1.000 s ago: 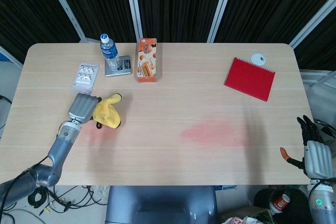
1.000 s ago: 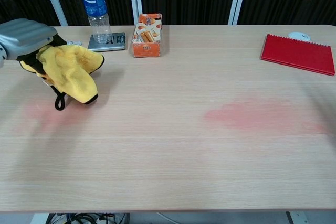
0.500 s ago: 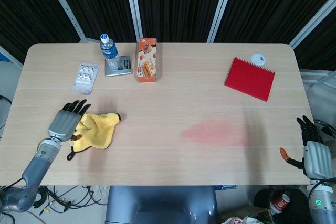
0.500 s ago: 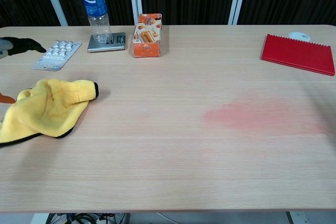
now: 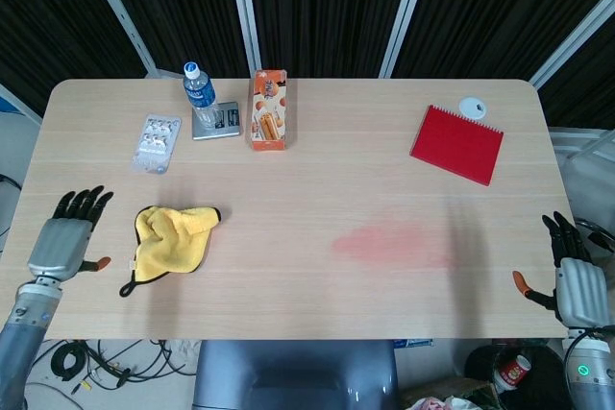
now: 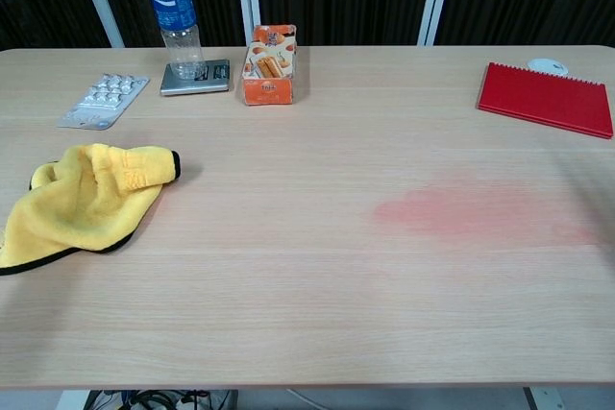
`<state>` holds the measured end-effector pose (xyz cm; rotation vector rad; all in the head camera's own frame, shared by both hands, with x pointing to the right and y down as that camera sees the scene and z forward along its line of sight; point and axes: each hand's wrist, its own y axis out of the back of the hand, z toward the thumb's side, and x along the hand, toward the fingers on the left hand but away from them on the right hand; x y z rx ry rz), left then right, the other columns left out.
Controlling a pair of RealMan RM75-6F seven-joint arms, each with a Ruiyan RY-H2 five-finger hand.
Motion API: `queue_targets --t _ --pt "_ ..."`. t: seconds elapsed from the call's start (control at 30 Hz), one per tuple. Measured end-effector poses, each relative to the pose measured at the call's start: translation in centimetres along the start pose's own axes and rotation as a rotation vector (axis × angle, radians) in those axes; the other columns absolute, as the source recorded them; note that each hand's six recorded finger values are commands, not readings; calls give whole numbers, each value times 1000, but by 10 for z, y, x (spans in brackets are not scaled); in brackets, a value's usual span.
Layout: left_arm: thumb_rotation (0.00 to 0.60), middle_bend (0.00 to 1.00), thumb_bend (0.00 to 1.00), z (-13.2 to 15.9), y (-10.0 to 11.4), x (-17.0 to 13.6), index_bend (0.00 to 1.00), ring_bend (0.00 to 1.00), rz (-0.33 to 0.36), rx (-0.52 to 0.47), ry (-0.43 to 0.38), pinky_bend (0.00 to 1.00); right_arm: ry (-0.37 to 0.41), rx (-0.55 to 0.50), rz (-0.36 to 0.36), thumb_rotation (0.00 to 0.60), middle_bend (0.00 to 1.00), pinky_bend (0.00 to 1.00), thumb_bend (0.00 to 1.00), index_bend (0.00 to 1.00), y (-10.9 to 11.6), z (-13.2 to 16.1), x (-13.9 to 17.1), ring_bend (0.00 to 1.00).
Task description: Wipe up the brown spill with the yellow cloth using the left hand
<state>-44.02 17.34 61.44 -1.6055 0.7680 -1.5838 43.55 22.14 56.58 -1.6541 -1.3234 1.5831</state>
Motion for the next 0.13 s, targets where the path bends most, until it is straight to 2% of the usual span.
queue_targets --t 0.13 --pt "600 0 13 -18 8 -34 0 0 65 -14 38 0 15 27 -3 600 0 187 198 6 0 1 1 0"
